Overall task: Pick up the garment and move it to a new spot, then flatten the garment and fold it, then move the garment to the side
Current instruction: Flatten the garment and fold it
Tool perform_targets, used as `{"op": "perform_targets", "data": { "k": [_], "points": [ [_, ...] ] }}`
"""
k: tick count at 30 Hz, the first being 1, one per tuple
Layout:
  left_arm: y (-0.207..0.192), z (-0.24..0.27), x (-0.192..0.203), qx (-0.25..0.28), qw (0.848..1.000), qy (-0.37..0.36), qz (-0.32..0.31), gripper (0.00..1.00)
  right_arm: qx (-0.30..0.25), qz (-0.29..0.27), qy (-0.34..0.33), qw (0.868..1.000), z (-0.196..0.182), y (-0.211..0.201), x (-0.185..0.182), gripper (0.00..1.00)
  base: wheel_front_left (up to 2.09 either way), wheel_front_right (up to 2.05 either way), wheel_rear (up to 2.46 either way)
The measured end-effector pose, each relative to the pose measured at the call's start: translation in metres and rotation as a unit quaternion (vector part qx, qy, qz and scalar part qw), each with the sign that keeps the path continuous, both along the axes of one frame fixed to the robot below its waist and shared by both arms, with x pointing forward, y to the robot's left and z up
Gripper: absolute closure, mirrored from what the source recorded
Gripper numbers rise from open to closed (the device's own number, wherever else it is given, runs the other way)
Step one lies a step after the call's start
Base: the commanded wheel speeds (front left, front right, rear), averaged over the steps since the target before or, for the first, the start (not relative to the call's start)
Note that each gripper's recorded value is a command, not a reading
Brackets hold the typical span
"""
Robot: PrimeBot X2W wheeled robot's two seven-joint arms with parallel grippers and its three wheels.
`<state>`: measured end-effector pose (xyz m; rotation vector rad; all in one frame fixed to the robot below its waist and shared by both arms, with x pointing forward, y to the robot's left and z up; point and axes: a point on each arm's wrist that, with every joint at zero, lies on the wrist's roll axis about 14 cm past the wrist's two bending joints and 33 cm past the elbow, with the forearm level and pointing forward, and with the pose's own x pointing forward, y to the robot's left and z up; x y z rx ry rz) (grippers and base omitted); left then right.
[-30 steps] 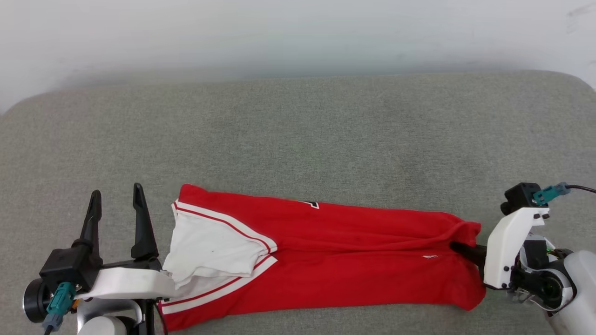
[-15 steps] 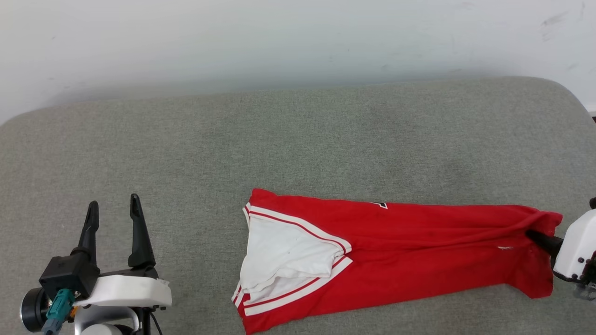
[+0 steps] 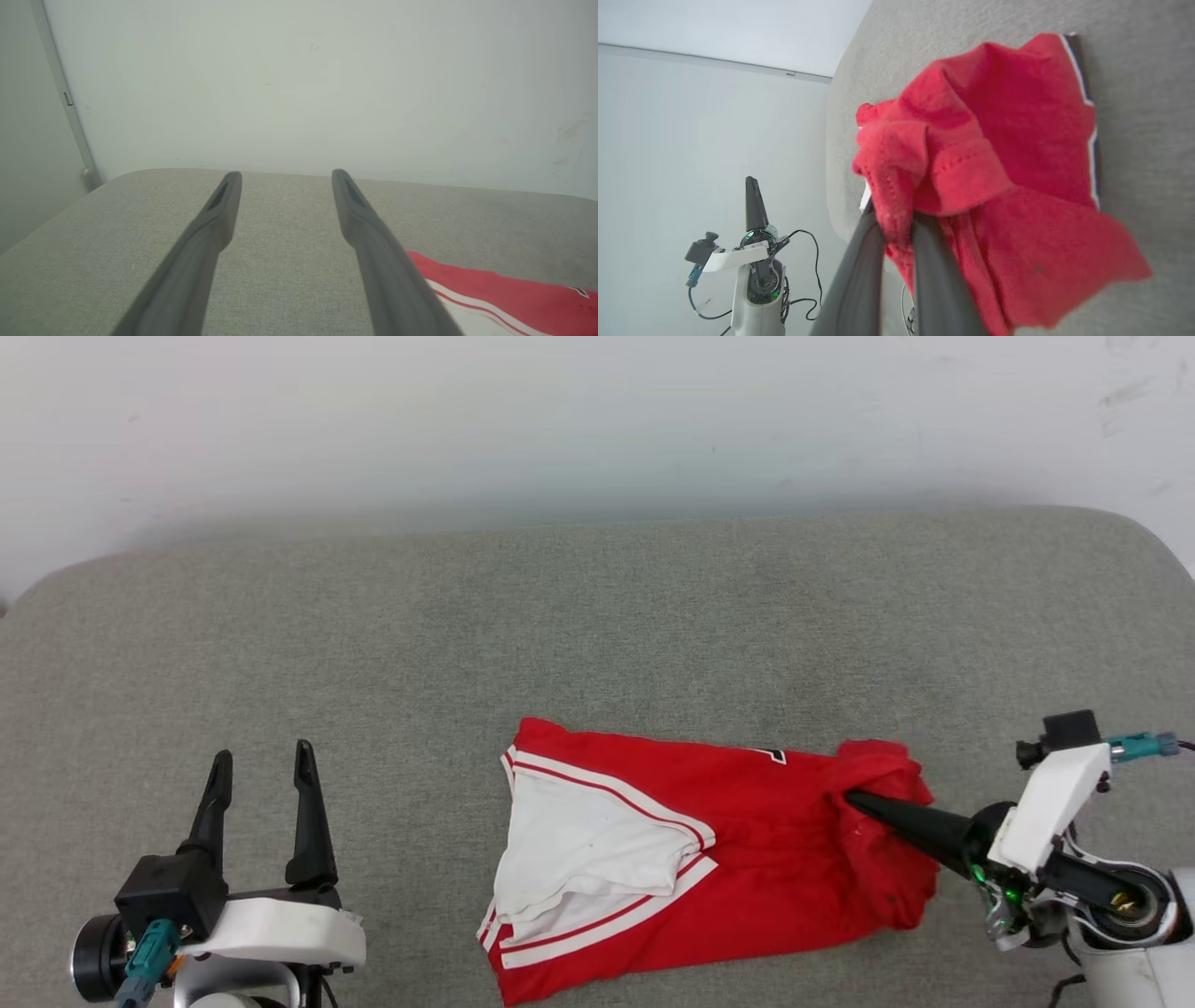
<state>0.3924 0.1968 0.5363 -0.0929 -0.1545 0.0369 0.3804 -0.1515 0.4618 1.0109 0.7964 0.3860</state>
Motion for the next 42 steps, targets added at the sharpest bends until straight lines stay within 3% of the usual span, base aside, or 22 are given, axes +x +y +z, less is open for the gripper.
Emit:
{"op": "perform_targets", "data": {
  "k": [9, 21, 30, 31, 32, 33, 34, 38, 42],
  "points": [
    [-0.002, -0.002, 0.000, 0.000, 1.000, 0.003, -0.003, 0.00, 0.087, 0.085, 0.000, 0.993, 0.015, 0.075, -0.005, 1.00, 0.00, 0.00, 0.00],
    [-0.014, -0.008, 0.027, -0.010, 1.000, 0.006, -0.013, 0.00, 0.068, 0.186, 0.009, 0.980, -0.001, 0.149, 0.002, 1.00, 0.00, 0.00, 0.00],
    [-0.011, -0.023, 0.039, -0.015, 1.000, 0.020, -0.006, 0.00, 0.071, 0.215, 0.008, 0.974, -0.014, 0.184, 0.003, 1.00, 0.00, 0.00, 0.00],
    [-0.011, -0.024, 0.040, -0.015, 1.000, 0.022, -0.004, 0.00, 0.070, 0.214, 0.003, 0.974, -0.013, 0.186, 0.005, 0.96, 0.00, 0.00, 0.00],
    [-0.010, -0.025, 0.041, -0.015, 1.000, 0.023, -0.003, 0.00, 0.069, 0.214, -0.003, 0.974, -0.012, 0.188, 0.007, 0.59, 0.00, 0.00, 0.00],
    [-0.011, -0.026, 0.041, -0.015, 1.000, 0.023, -0.005, 0.00, 0.068, 0.213, -0.007, 0.975, -0.011, 0.190, 0.007, 0.08, 0.00, 0.00, 0.00],
    [-0.011, -0.026, 0.041, -0.016, 1.000, 0.023, -0.005, 0.00, 0.068, 0.213, -0.011, 0.975, -0.010, 0.191, 0.007, 0.00, 0.00, 0.00, 0.00],
    [-0.012, -0.026, 0.041, -0.016, 1.000, 0.023, -0.007, 0.00, 0.063, 0.204, -0.044, 0.976, 0.002, 0.193, 0.012, 0.00, 0.00, 0.00, 0.00],
    [-0.012, -0.022, 0.040, -0.013, 1.000, 0.018, -0.007, 0.00, 0.024, 0.188, -0.094, 0.977, 0.012, 0.181, 0.018, 0.00, 0.00, 0.00, 0.00]
  ]
}}
